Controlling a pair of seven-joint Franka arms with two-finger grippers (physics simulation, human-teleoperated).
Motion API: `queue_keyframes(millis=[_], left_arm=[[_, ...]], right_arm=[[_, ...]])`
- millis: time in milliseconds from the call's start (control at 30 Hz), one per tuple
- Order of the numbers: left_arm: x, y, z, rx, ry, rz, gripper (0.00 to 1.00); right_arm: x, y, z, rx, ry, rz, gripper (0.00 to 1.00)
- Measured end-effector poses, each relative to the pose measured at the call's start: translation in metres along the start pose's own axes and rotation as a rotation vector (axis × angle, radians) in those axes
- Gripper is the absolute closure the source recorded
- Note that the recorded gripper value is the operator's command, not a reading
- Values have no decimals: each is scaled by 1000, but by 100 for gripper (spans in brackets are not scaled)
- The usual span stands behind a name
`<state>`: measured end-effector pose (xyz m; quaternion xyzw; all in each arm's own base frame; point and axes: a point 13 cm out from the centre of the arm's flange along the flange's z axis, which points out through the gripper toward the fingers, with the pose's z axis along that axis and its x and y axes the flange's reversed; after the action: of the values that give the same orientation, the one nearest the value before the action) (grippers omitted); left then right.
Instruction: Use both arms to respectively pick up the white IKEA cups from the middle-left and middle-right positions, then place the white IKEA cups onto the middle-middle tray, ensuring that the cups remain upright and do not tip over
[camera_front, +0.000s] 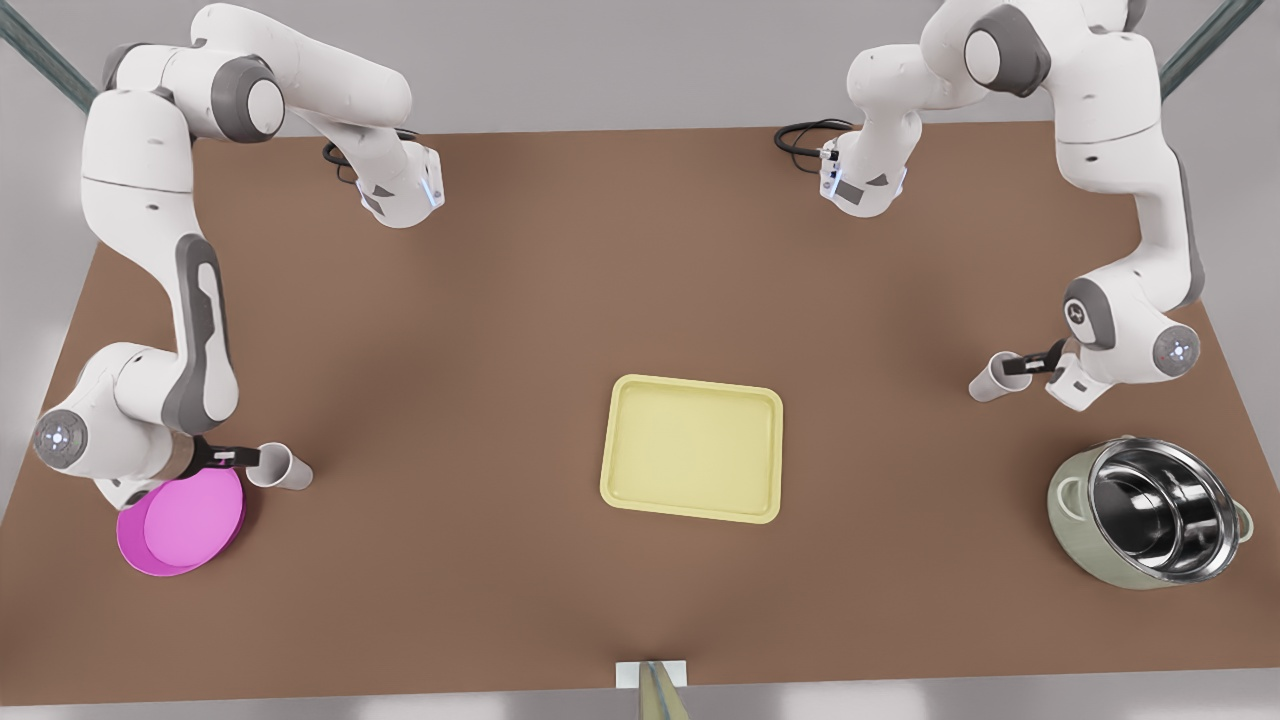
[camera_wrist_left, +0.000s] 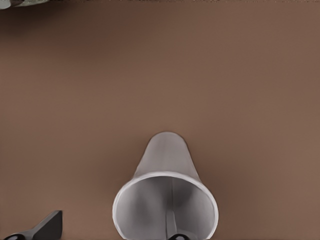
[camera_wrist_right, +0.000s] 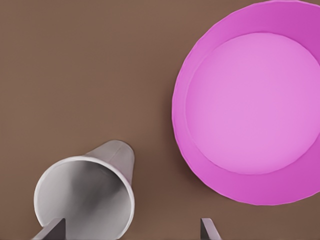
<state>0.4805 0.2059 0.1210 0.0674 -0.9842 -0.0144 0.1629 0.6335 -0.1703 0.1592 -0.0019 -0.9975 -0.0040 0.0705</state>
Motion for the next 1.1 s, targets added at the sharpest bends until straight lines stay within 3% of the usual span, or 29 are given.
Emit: queue_keyframes(millis=[33, 100, 133, 233, 300, 467, 533, 600, 700, 733, 867, 1000, 1100], left_arm=[[-2, 1, 2, 0, -4, 2, 0], [-6, -1, 6, 12, -15, -2, 42], [-7, -2, 7, 20, -21, -4, 53], [-11, -5, 8, 29, -34, -5, 53], [-13, -7, 8, 39, -42, -5, 60], [-16, -11, 16, 52, -39, -2, 60], [-17, -13, 15, 54, -42, 5, 67], [-19, -18, 15, 68, -47, 2, 67], [-23, -36, 16, 83, -49, 29, 68], [-24, -44, 16, 87, -49, 42, 73], [-29, -65, 7, 92, -64, 83, 79], [-37, -112, -13, 99, -93, 150, 79], [-65, -206, -56, 102, -145, 255, 79]], right_arm=[[-1, 0, 3, 0, -4, -3, 0], [-2, 1, 9, 0, -11, -9, 0], [-4, 1, 12, 1, -13, -12, 0], [-3, 0, 25, -1, -10, -17, 0], [-3, 0, 37, -4, -2, -20, 0], [-6, -2, 65, -7, 10, -26, 2], [-8, -2, 67, -7, 6, -29, 30], [-9, -2, 69, -7, 2, -34, 47], [-12, 0, 70, -5, -4, -43, 64], [-13, 0, 69, -3, -6, -46, 68], [-17, 6, 59, 4, -21, -62, 76], [-28, 46, 21, -12, -58, -116, 77], [-31, 104, 4, -47, -61, -190, 76]])
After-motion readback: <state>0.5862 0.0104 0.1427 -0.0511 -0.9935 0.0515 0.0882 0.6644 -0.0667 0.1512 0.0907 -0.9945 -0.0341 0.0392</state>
